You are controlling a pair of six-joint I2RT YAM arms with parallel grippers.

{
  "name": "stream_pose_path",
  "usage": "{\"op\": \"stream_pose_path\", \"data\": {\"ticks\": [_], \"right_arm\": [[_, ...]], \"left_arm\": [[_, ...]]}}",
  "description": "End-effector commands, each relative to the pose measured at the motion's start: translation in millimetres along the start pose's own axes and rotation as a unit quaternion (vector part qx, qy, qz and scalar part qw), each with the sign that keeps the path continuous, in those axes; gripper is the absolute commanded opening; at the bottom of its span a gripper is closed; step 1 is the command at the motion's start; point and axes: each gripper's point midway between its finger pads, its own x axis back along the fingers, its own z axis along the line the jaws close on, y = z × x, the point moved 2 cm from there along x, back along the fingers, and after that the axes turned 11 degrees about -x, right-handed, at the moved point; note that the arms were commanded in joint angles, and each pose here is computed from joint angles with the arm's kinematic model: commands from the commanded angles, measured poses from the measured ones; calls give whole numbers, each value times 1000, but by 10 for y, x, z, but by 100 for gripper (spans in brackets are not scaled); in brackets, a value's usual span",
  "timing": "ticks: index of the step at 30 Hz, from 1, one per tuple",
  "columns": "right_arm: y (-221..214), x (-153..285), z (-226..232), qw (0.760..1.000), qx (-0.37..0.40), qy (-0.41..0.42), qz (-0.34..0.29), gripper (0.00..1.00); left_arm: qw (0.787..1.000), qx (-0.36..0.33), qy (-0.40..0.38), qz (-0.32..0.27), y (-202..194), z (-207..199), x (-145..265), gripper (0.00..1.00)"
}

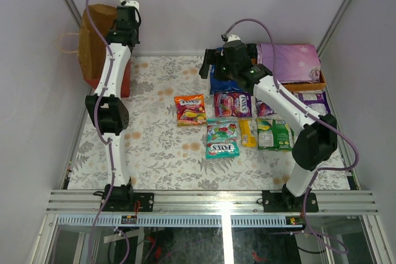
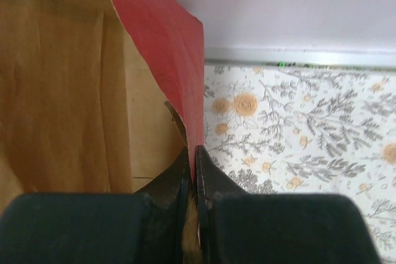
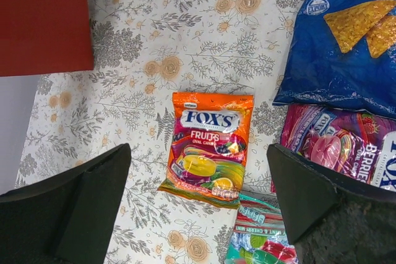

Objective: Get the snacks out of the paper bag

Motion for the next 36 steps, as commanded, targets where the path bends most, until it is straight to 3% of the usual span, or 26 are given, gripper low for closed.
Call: {"op": "stream_pose_path", "data": {"ticks": [1, 7, 11, 14, 30, 36], "right_arm": [[165, 54, 156, 1000, 5, 27, -12, 99], [174, 42, 183, 999, 7, 32, -10, 99], [154, 10, 186, 999, 8, 31, -2, 99], [166, -13, 219, 999, 8, 34, 2, 99], [146, -112, 242, 999, 5, 31, 17, 99], [165, -154, 270, 999, 9, 33, 21, 99]], "left_arm": [[994, 70, 33, -79, 458, 399, 181, 0], [997, 45, 49, -30, 203, 461, 115, 0], [1000, 24, 17, 1, 4, 492, 89, 0], [1000, 9, -12, 11, -82, 449, 91, 0], [994, -64, -17, 84, -596, 360, -192, 0], [993, -82, -11, 85, -605, 395, -180, 0]]}}
